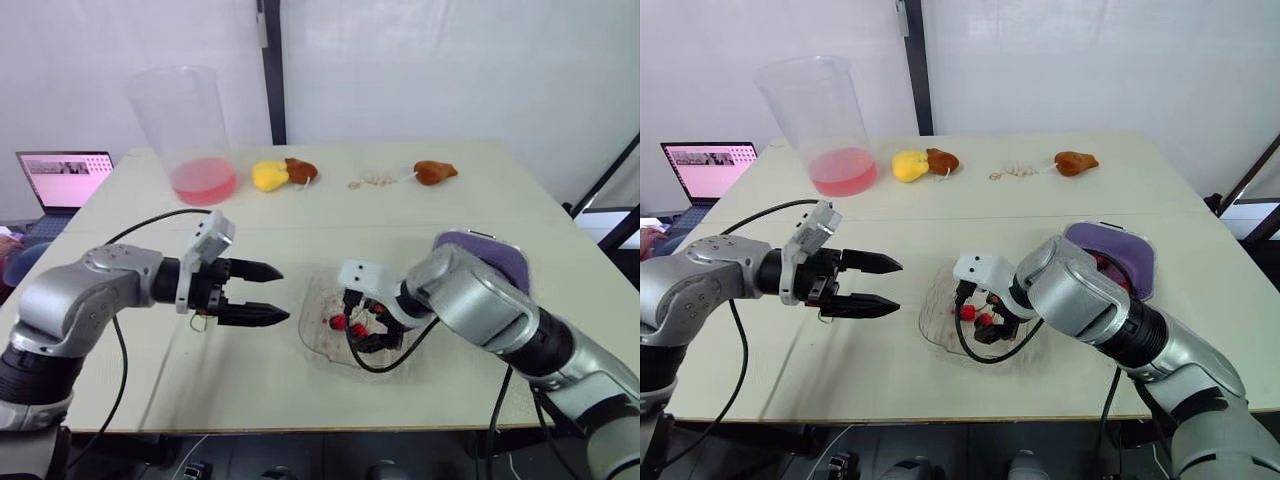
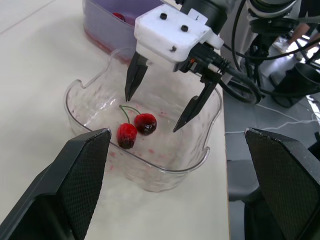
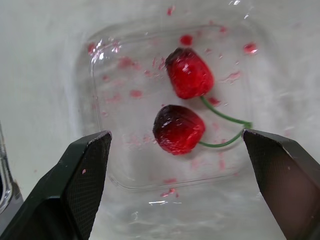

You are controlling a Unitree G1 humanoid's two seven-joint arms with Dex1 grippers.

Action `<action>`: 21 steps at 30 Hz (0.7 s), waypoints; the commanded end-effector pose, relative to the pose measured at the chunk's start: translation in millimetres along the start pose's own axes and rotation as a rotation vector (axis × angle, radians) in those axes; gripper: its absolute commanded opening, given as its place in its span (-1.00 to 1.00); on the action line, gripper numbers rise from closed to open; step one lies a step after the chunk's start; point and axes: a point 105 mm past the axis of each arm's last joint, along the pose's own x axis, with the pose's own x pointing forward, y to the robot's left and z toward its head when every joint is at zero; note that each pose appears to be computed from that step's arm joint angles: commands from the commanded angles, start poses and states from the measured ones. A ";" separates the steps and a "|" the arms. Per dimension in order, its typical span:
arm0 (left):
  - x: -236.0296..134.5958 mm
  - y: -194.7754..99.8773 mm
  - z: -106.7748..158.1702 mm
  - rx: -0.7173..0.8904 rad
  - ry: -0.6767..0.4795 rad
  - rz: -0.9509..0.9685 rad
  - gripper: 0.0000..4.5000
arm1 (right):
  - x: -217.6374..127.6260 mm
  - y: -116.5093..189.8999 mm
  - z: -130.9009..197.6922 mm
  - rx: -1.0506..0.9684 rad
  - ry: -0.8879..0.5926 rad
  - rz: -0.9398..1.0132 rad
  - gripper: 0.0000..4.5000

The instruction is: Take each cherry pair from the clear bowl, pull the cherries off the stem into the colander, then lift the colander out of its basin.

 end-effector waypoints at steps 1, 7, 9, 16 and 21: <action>-2.6 -1.5 6.1 0.048 0.002 0.001 1.00 | 7.8 2.5 -1.4 -0.034 -0.005 -0.005 0.98; -3.7 -2.0 4.8 0.043 0.008 0.000 1.00 | 13.4 0.3 -2.1 -0.057 -0.012 -0.012 0.37; -3.8 -1.9 5.1 0.043 0.007 0.002 1.00 | 13.5 0.0 -2.8 -0.074 -0.009 -0.015 -0.05; -3.1 -2.6 5.3 0.045 0.006 0.002 1.00 | 10.2 -1.8 1.2 -0.130 -0.017 -0.020 -0.05; -2.6 -2.5 5.1 0.047 0.007 0.002 1.00 | 7.9 -3.5 4.3 -0.184 -0.028 -0.035 -0.27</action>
